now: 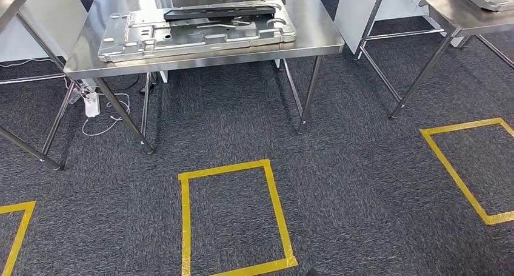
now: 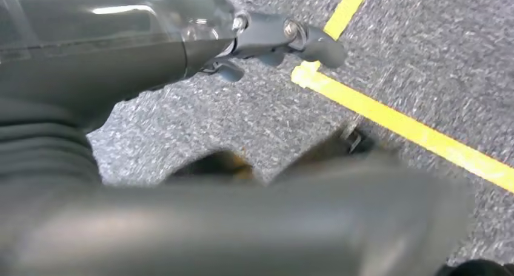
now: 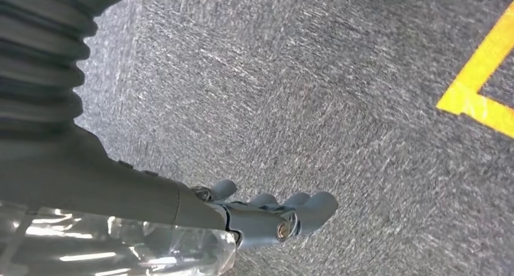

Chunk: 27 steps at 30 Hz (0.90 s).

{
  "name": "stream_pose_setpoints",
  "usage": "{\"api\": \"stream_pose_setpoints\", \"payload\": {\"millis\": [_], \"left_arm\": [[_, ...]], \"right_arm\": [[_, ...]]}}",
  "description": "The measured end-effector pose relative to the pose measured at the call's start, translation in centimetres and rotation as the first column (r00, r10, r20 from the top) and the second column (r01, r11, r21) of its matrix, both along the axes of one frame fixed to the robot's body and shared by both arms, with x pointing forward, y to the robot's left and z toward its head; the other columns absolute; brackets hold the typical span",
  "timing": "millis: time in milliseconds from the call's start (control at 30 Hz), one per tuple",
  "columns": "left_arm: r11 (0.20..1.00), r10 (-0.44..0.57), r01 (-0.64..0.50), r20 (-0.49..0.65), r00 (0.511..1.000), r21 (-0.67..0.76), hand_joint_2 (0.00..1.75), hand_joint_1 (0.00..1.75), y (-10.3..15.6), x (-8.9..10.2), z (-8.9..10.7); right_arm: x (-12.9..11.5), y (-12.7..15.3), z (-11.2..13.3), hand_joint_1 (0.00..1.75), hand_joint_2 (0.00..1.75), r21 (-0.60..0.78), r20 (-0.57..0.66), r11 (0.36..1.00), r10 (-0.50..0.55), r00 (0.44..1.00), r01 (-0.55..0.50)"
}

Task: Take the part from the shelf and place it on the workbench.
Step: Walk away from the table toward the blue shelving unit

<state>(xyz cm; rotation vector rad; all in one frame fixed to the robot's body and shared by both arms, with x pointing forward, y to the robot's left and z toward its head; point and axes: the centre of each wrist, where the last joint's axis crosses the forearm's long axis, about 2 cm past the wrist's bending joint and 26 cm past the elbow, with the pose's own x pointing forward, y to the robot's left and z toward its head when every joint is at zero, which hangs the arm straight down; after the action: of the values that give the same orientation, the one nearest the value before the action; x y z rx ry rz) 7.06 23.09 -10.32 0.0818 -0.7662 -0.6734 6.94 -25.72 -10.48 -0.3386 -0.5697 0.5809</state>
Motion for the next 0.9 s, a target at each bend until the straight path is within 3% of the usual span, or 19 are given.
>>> {"api": "stream_pose_setpoints", "payload": {"millis": [900], "left_arm": [[1.000, 0.011, -0.010, -0.032, 0.999, 0.021, 1.75, 0.00, 0.23, 0.43, 0.04]], "right_arm": [[-0.16, 0.25, -0.03, 0.00, 1.75, 0.038, 0.008, 0.999, 0.039, 0.999, -0.039]]}}
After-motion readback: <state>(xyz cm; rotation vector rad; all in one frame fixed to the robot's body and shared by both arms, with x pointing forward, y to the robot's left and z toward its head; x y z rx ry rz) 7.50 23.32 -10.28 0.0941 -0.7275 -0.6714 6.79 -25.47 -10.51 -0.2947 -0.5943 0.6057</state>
